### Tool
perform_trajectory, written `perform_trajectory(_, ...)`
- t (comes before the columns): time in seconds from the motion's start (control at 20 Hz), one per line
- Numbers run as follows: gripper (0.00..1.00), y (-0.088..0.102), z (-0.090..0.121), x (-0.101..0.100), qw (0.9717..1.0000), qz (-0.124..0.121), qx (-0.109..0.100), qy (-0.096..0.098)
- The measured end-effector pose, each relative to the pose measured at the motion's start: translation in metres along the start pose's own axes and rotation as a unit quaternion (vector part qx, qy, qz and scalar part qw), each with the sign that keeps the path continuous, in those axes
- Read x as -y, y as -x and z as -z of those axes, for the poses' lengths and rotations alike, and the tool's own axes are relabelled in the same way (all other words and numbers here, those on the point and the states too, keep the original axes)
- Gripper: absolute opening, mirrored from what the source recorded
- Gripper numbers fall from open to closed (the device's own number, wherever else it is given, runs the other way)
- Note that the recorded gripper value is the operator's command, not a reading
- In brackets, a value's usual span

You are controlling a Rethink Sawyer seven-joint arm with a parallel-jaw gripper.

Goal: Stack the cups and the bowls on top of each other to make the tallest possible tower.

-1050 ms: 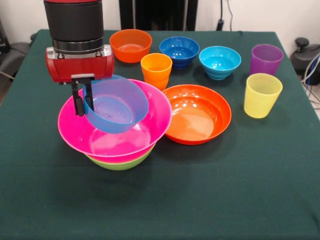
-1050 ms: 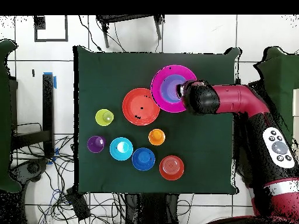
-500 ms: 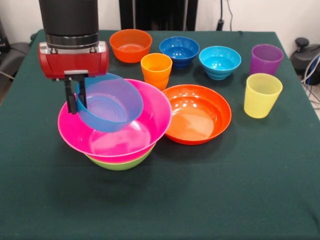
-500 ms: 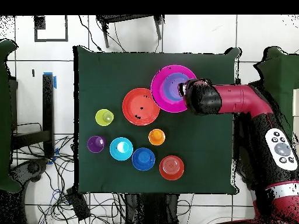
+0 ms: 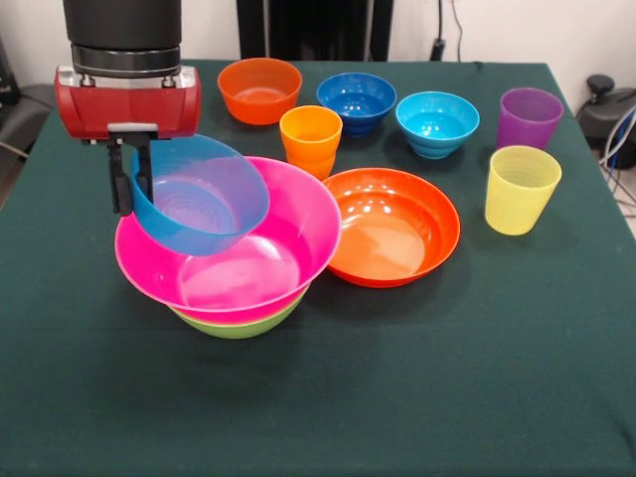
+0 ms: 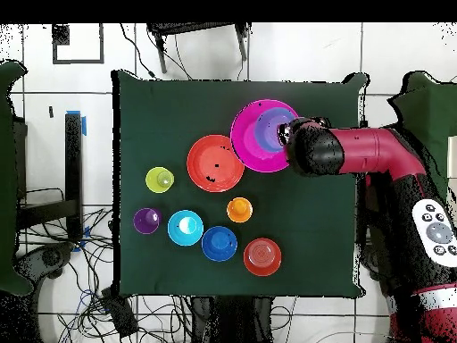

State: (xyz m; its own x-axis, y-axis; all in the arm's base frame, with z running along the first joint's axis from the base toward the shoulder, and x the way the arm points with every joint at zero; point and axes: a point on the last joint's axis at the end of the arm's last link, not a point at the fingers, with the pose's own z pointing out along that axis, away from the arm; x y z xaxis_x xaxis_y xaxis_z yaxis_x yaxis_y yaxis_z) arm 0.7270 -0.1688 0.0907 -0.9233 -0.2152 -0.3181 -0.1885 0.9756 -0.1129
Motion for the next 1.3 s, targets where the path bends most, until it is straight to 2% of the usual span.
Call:
perform_trajectory(0.6,0.0,0.007,0.009,0.002,0.9998,0.007,0.01,-0.013)
perform_trajectory(0.9,0.0,0.002,0.006,0.002,0.9997,0.011,0.007,-0.02)
perform_trajectory(1.3,0.0,0.001,0.0,-0.011,0.9988,0.033,0.011,-0.033)
